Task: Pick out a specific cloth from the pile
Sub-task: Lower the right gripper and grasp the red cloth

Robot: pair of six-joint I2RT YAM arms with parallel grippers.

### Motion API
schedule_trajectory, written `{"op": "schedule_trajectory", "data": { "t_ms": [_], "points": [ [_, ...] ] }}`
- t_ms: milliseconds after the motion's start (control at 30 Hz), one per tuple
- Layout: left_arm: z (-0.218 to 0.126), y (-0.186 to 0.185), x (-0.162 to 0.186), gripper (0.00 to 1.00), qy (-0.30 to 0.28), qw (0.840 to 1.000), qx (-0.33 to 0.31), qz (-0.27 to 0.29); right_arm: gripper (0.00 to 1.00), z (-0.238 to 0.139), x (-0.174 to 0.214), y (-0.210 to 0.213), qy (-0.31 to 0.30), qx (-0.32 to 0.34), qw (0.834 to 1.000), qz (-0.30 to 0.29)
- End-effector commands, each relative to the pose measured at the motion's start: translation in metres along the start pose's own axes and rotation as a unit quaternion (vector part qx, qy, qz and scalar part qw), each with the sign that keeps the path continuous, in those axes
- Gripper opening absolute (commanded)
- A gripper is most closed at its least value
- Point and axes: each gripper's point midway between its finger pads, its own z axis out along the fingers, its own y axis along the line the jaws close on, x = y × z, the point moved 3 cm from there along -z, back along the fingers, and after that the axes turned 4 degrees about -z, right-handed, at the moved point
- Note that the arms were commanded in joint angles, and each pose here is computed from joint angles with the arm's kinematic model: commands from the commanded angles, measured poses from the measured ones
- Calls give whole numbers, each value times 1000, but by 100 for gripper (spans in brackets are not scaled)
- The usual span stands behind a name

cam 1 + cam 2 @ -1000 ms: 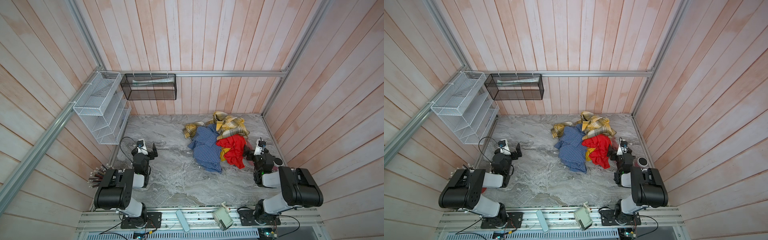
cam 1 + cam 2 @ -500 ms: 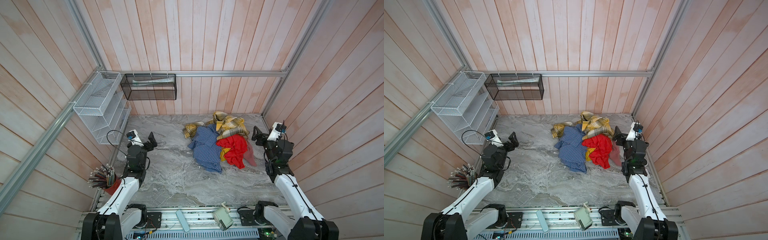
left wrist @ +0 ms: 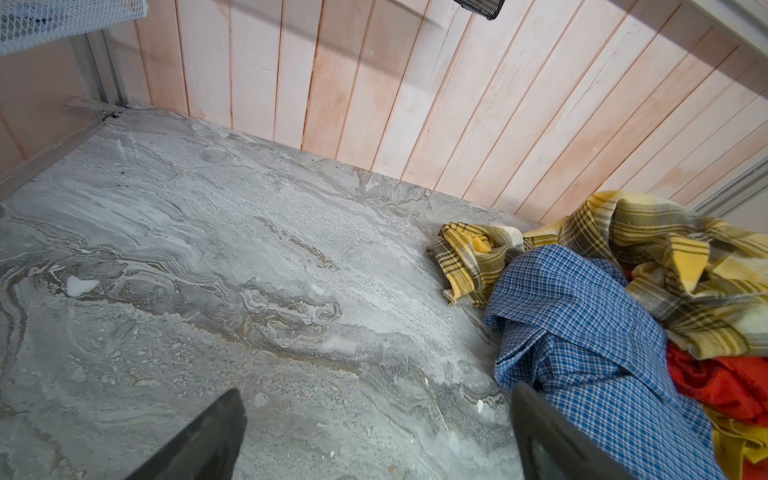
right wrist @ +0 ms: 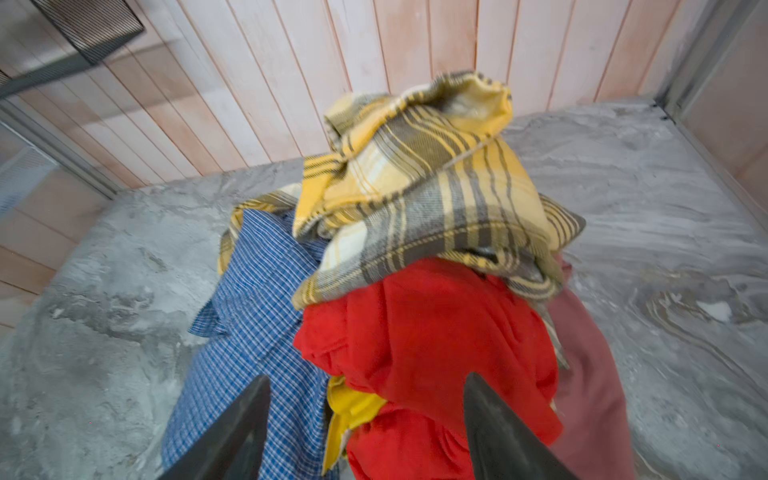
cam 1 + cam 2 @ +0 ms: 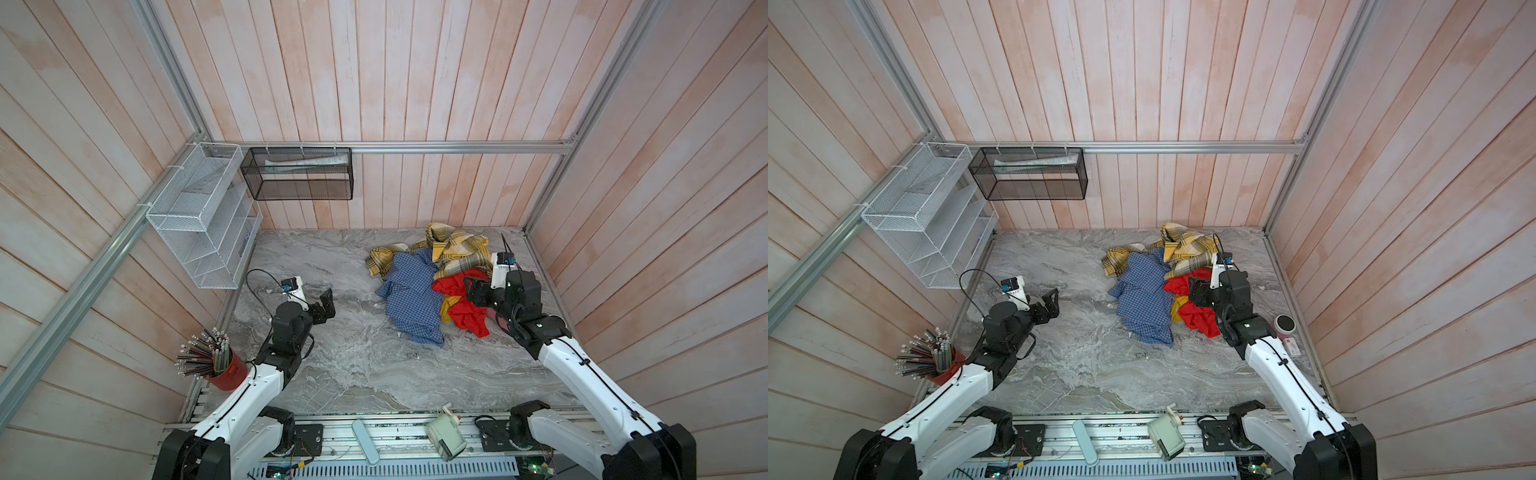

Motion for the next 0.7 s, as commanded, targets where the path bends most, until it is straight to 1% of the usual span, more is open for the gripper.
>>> {"op": "schedule_trajectory", "data": {
  "t_ms": [0, 100, 233, 333, 400, 467, 567, 600, 667],
  "points": [
    [-3, 2, 8, 100, 10, 1000, 0, -9, 73, 4, 27, -21, 50, 69, 996, 8],
    [-4, 1, 9, 100, 9, 1000, 3, -8, 74, 11, 31, -25, 57, 82, 995, -5],
    [-4, 1, 10, 100, 11, 1000, 2, -9, 76, 30, 32, -21, 61, 67, 996, -19],
    [-5, 0, 11, 100, 13, 1000, 4, -11, 77, 43, 28, -19, 58, 61, 996, -19],
    [-6, 0, 11, 100, 14, 1000, 5, -12, 77, 51, 28, -18, 60, 60, 996, -22],
    [-7, 0, 12, 100, 15, 1000, 4, -12, 75, 58, 28, -22, 66, 74, 995, -25],
    [-8, 0, 12, 100, 15, 1000, 3, -11, 70, 65, 28, -28, 69, 89, 993, -28],
    [-8, 1, 13, 100, 16, 1000, 2, -11, 66, 68, 27, -28, 68, 85, 994, -29],
    [-8, 0, 14, 100, 17, 1000, 1, -11, 50, 70, 25, -29, 63, 83, 994, -28]
  ]
}}
